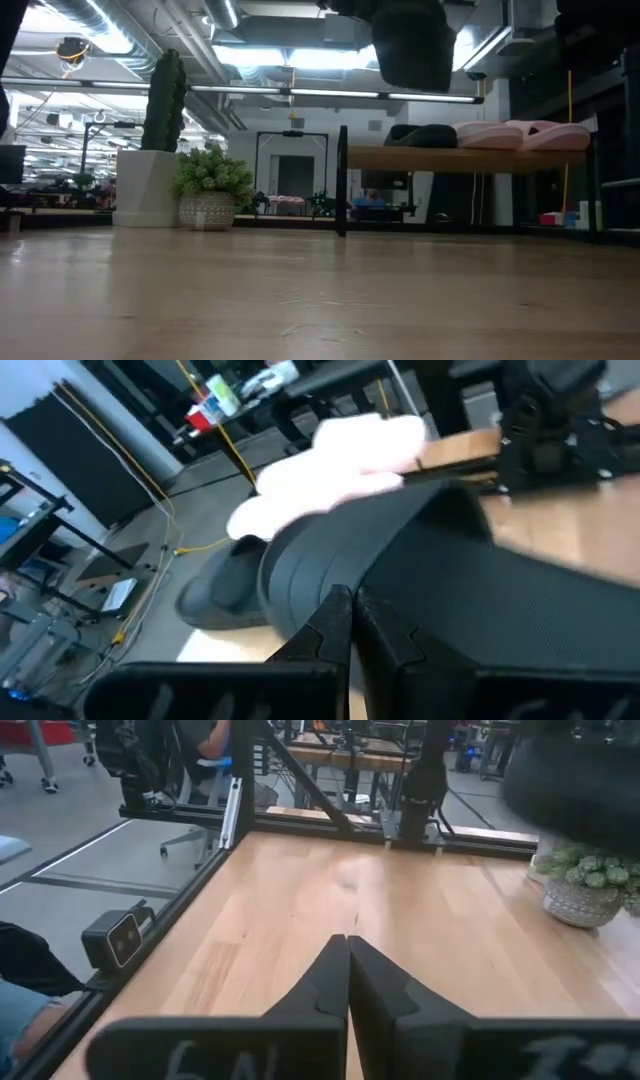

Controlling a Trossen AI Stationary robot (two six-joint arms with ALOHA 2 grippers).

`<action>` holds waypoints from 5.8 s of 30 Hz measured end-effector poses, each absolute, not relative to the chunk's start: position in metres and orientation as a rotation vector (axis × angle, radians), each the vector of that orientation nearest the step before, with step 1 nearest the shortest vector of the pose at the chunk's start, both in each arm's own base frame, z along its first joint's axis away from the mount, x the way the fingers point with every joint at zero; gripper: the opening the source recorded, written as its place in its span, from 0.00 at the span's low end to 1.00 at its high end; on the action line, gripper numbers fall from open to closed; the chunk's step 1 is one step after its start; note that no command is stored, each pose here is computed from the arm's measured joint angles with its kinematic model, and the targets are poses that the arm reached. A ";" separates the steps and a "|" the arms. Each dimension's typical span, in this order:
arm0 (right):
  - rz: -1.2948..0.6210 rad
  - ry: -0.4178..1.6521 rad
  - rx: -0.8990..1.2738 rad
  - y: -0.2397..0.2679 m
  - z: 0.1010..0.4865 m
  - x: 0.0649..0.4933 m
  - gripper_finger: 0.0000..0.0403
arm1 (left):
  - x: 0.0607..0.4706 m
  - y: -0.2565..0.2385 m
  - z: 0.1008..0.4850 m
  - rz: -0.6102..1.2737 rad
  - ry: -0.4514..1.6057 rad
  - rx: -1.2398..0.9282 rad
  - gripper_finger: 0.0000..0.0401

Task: Pick and place slides into the shelf
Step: Put the black slides on the shelf, then return to Home Position

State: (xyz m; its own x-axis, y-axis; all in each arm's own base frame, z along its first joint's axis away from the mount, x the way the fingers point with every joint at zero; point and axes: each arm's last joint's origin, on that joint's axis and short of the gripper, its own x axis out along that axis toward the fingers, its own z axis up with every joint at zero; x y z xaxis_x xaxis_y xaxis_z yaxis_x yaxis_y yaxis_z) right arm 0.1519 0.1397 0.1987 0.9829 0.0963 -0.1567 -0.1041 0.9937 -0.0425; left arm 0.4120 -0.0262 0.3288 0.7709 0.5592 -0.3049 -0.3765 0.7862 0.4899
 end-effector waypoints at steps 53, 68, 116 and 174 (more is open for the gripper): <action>-0.317 0.167 -0.266 0.109 0.198 0.168 0.05 | 0.413 0.142 0.280 0.894 0.513 0.316 0.00; -0.319 0.163 -0.239 0.109 0.198 0.168 0.05 | 0.413 0.150 0.281 0.740 0.464 0.255 0.00; -0.319 0.174 -0.249 0.109 0.197 0.167 0.05 | 0.407 0.146 0.294 0.669 0.470 0.304 0.28; 0.078 0.154 -0.136 0.092 0.286 0.138 0.01 | 0.213 0.002 0.268 0.152 0.136 0.122 0.00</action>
State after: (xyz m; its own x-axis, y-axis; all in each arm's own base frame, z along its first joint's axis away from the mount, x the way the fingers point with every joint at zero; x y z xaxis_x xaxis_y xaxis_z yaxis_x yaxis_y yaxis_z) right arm 0.1379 0.0924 0.2857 0.9851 0.0674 -0.1584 -0.0883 0.9878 -0.1285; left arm 0.2127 0.0015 0.2683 0.9793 0.1585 -0.1258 -0.1420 0.9811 0.1314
